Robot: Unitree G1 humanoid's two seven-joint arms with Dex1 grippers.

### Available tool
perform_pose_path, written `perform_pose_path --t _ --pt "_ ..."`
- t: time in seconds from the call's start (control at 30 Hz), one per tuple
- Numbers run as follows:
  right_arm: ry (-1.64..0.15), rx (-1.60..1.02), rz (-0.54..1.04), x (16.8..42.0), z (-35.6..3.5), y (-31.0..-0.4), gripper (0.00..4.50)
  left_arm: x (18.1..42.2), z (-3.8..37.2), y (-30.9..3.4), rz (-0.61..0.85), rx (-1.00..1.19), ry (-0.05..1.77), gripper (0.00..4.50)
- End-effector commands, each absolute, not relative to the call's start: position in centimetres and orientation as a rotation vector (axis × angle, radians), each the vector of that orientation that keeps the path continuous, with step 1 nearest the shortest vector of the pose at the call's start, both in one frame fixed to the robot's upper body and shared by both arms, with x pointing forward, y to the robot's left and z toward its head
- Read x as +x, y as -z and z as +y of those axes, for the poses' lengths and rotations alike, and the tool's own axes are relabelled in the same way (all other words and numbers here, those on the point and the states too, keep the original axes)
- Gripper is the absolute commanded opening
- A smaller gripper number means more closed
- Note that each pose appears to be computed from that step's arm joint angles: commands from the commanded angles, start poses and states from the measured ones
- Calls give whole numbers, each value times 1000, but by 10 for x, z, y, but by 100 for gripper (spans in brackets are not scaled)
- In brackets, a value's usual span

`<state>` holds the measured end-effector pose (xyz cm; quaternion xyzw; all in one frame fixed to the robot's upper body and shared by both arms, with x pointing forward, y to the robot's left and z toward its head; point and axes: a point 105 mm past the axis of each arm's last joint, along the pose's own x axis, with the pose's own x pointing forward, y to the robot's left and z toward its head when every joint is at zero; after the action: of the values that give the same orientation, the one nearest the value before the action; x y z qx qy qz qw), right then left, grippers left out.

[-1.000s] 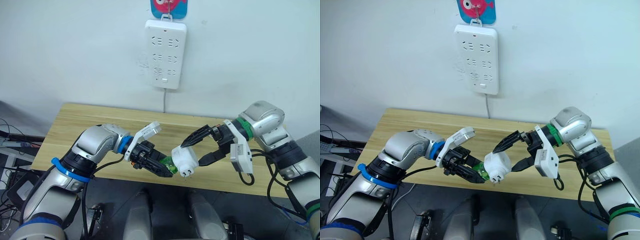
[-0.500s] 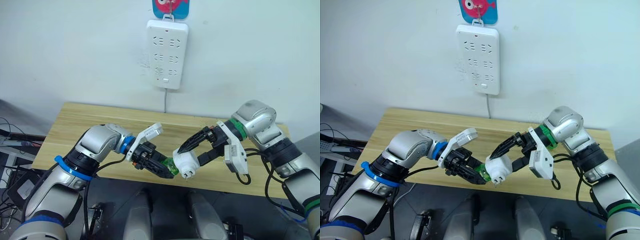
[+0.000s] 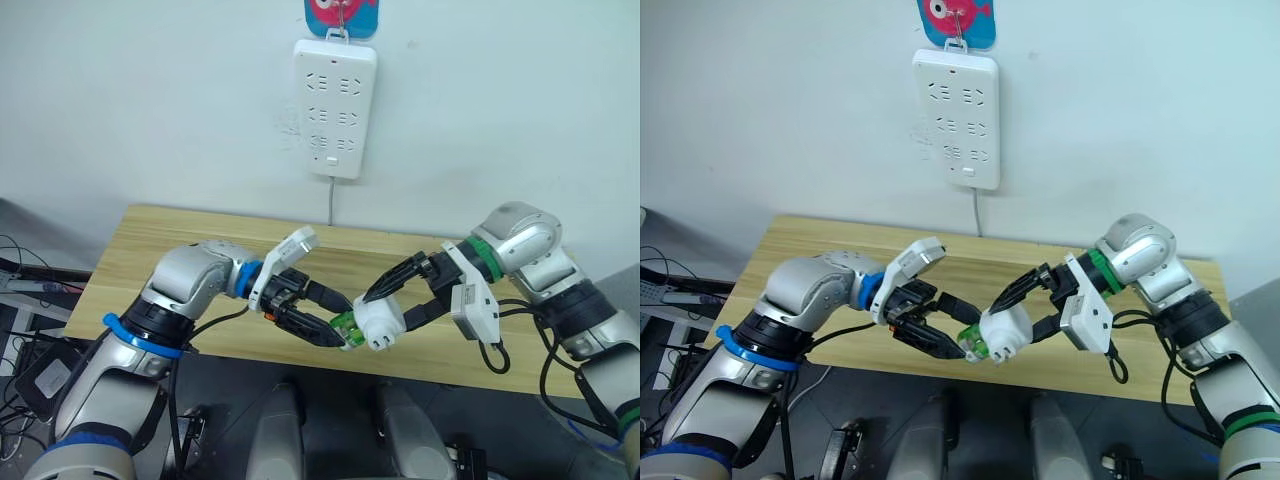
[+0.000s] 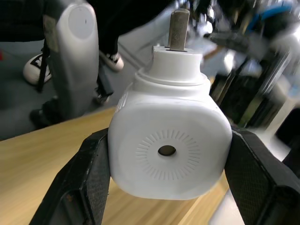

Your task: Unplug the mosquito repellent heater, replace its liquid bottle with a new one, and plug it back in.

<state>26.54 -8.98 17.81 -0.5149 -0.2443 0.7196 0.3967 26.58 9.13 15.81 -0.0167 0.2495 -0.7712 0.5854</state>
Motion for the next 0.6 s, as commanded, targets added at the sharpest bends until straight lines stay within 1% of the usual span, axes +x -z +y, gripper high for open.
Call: perform_pose_path --t 0.03,0.07,0.1,0.2,0.27,0.3,0.37,0.43,0.53,0.6 --pt "-1652 -1146 -353 281 -113 -180 300 265 98 -177 376 224 1764 450" --pt "-1626 -1113 -294 282 -117 -179 300 265 99 -178 338 274 1755 450" --pt "-1545 -950 -146 288 -123 -178 300 270 99 -179 247 391 1694 450" --pt "-1362 -634 175 293 -135 -171 300 280 95 -184 22 620 1564 450" --pt "-1232 -375 346 296 -135 -173 300 293 87 -189 -119 678 1418 450" --pt "-1183 -286 409 296 -134 -173 300 297 84 -190 -160 688 1369 450" --pt "-1060 -95 514 303 -133 -175 300 301 78 -186 -215 667 1283 450" --pt "-952 24 608 308 -136 -172 300 302 74 -177 -255 742 1240 450" --pt "-836 123 681 313 -138 -171 300 306 64 -170 -306 827 1189 450" --pt "-772 172 693 318 -138 -170 300 308 54 -164 -328 894 1174 450"
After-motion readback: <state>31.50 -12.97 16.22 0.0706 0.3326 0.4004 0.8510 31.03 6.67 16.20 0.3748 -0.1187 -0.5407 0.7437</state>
